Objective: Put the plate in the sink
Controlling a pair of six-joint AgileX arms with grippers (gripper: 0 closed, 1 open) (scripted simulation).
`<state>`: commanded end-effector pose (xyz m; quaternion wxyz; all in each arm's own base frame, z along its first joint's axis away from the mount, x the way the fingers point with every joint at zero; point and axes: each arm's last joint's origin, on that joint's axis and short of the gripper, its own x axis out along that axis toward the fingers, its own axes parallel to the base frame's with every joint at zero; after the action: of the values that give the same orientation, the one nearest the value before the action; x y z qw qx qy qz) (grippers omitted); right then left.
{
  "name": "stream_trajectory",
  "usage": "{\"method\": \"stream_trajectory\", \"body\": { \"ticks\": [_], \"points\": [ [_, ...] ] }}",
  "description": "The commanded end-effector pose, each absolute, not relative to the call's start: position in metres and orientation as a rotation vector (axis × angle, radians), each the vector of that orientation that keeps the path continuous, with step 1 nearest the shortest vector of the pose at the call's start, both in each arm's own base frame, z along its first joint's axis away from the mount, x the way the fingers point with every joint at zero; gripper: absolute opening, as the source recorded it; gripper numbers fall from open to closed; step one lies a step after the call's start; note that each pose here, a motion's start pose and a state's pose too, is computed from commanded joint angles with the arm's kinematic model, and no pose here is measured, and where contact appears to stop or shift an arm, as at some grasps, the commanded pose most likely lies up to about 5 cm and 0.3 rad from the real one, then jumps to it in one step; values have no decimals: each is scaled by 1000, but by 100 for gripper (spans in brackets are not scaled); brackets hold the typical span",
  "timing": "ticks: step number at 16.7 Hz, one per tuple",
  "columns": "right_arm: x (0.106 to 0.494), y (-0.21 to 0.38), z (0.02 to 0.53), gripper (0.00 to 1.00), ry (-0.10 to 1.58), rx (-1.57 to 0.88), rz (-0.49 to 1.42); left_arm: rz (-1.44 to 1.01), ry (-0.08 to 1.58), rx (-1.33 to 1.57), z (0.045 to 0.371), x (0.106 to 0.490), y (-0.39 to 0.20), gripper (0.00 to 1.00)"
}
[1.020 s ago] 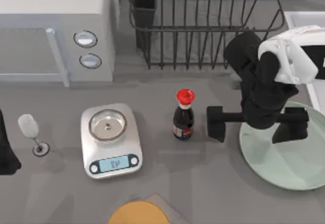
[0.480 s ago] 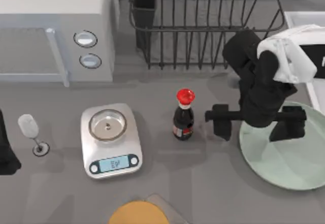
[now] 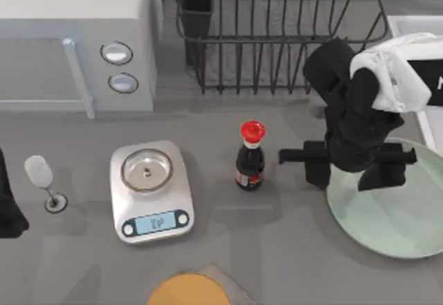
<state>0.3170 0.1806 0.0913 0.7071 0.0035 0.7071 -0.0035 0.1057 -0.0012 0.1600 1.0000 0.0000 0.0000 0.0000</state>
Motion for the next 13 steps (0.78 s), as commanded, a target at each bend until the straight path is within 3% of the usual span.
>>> {"method": "stream_trajectory", "body": {
  "ticks": [7,8,13],
  "points": [
    [317,181,91,0,1571,8,-8,0,0,0,160,106,-1,100],
    [322,176,123,0,1478,43,12,0,0,0,160,106,-1,100],
    [334,167,144,0,1481,60,-38,0,0,0,160,106,-1,100]
  ]
}}
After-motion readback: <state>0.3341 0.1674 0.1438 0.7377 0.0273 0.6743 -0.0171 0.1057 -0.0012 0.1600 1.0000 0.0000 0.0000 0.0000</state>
